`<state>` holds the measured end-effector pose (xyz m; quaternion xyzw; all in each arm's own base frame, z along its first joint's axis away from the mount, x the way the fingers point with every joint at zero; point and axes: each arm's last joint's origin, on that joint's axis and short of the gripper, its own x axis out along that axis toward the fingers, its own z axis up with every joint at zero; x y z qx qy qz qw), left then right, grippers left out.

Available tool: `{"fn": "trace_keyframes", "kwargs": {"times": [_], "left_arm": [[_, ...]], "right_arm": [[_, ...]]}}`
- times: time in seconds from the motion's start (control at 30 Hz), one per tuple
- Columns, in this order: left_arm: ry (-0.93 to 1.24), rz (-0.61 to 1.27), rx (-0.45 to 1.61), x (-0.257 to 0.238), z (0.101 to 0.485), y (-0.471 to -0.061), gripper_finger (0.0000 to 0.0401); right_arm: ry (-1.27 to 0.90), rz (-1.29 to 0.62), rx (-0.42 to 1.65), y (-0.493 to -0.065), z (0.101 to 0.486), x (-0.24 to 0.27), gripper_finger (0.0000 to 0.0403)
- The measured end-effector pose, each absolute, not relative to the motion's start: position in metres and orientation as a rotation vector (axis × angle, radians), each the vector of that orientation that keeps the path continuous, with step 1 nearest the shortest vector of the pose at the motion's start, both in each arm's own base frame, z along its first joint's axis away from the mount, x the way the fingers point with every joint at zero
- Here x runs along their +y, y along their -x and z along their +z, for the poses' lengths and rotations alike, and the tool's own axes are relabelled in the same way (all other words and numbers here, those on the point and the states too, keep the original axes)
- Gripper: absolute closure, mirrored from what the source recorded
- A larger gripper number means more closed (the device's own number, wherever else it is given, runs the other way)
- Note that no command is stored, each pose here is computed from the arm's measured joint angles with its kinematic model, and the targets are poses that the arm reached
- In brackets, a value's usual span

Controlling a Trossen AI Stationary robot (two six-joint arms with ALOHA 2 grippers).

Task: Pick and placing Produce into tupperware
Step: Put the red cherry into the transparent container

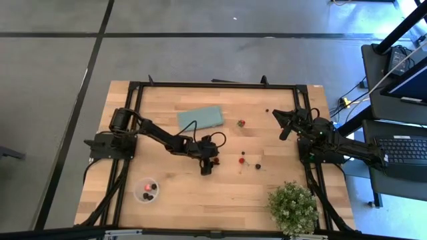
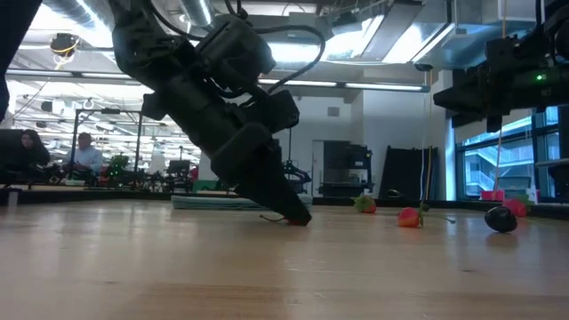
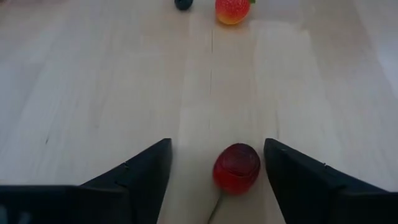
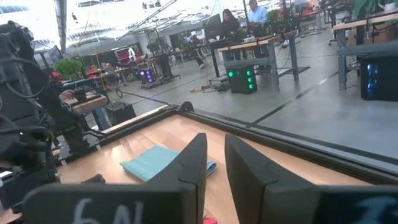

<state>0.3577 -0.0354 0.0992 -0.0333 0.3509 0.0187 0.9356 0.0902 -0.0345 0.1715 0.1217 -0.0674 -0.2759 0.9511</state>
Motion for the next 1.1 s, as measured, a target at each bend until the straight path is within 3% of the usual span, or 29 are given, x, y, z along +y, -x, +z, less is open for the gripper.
{"fn": "trace_keyframes", "kwargs": {"times": [1.1], "left_arm": [[0.106, 0.061, 0.782, -0.0384, 0.0919, -0.3537, 0.0299]], "right_arm": [[-0.246, -0.562, -0.136, -0.0902, 0.1715, -0.0345, 0.0342]]}}
